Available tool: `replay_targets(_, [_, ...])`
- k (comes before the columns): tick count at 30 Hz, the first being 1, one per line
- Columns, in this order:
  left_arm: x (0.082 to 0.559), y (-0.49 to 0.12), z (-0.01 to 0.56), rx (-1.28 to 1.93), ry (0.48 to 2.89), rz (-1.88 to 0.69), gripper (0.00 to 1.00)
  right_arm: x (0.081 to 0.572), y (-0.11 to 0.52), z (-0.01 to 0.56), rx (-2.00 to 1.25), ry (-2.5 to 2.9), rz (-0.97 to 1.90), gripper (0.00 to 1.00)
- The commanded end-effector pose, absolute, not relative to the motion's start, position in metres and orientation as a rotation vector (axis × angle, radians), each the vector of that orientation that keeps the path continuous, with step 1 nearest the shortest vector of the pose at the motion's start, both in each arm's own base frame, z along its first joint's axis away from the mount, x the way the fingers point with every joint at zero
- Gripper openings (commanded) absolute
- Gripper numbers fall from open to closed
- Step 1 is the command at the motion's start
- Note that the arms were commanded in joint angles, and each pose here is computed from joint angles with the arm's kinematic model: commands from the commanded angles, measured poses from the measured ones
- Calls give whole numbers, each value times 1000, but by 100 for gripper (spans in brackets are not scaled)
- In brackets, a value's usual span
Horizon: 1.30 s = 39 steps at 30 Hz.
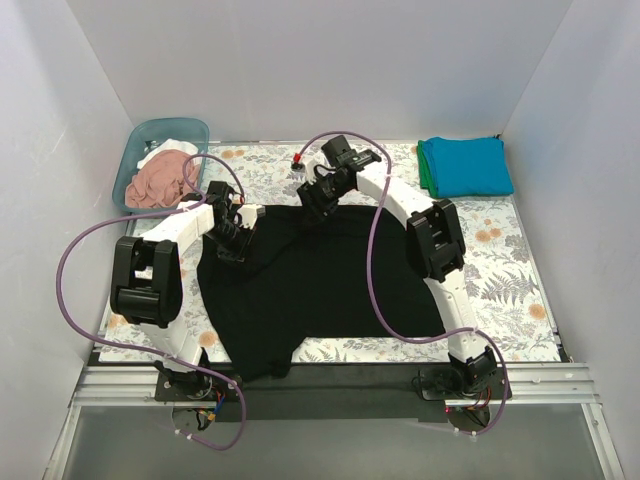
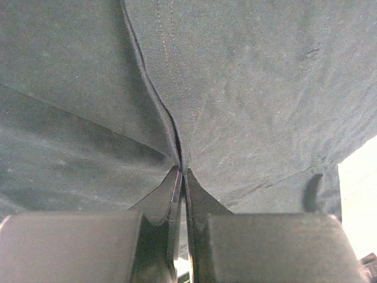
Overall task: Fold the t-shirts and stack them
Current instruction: Fold the tshirt
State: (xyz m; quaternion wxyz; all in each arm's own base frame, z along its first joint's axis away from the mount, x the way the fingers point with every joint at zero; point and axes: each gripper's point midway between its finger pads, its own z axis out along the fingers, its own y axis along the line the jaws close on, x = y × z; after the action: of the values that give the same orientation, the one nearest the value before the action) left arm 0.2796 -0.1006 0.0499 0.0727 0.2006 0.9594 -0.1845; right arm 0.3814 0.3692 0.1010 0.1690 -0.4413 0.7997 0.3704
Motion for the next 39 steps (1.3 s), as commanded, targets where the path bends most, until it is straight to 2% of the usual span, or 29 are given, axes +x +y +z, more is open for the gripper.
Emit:
replay_targets(1, [289,-108,73,605,2801,-583,0,398,390,117,-1202,2182,1054,61])
replay_targets(5, [289,-109,72,607,2805,-589,0,401,404,101,-1160,2189,1069,68])
replay_targets(14, [292,-110,73,605,2801,-590,0,402,425,64,-1160,2201,1083,67])
replay_targets(20, [293,-108,72,607,2800,-576,0,391,428,51,-1182,2227,1109,63])
replay_targets(26, [300,-104,80,615,2781,-533,0,382,427,60,-1194,2216,1151,41])
replay_targets(39, [304,-102,85,602,2779,-543,0,378,429,90,-1196,2157,1186,43])
